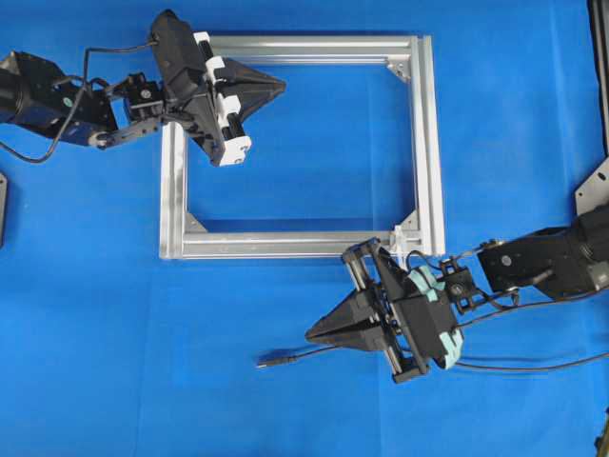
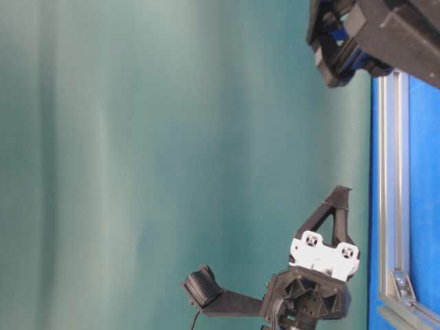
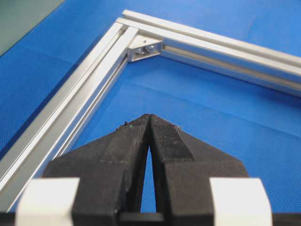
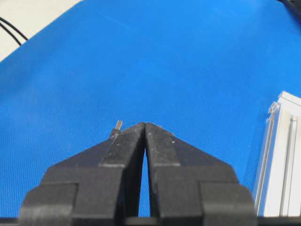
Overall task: Insert the wire through the string loop located on the right side.
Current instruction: 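Open the right gripper and lower it over the black USB cable end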
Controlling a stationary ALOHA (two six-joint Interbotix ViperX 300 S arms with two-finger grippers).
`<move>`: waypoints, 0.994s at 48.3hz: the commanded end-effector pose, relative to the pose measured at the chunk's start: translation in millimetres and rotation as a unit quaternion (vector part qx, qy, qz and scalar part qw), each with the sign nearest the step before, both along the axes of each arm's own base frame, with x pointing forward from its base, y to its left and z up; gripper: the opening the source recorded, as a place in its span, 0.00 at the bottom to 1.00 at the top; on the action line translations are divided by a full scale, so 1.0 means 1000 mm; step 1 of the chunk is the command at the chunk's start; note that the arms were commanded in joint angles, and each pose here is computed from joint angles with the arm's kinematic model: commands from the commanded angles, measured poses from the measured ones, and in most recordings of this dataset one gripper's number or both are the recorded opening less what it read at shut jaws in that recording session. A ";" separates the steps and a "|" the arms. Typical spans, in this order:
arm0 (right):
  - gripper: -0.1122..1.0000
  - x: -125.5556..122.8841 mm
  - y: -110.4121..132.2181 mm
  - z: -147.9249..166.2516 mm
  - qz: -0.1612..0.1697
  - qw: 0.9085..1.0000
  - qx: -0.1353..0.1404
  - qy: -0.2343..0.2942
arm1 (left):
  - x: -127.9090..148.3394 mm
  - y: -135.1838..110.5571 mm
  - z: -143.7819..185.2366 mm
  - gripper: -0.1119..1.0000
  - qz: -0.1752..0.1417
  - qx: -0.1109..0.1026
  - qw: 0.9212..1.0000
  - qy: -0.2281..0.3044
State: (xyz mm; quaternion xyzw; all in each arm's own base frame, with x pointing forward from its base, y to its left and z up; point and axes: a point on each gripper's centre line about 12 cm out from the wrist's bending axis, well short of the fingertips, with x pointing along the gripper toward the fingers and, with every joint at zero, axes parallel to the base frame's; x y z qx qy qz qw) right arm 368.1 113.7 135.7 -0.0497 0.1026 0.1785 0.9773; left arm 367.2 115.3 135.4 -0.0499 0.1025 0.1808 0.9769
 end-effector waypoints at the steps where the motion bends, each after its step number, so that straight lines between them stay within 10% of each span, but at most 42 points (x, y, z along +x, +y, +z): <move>1: 0.10 0.001 0.009 0.021 0.010 1.000 0.012 -0.027 | 0.003 -0.002 0.019 0.10 -0.011 0.012 1.000 -0.013; 29: 0.10 -0.003 0.020 0.018 0.014 0.999 0.037 0.012 | 0.004 0.000 0.019 0.10 -0.011 0.013 1.000 -0.004; 48: 0.93 0.000 0.021 0.015 -0.006 0.998 0.060 0.022 | 0.003 0.000 0.018 0.10 -0.011 0.013 1.000 -0.003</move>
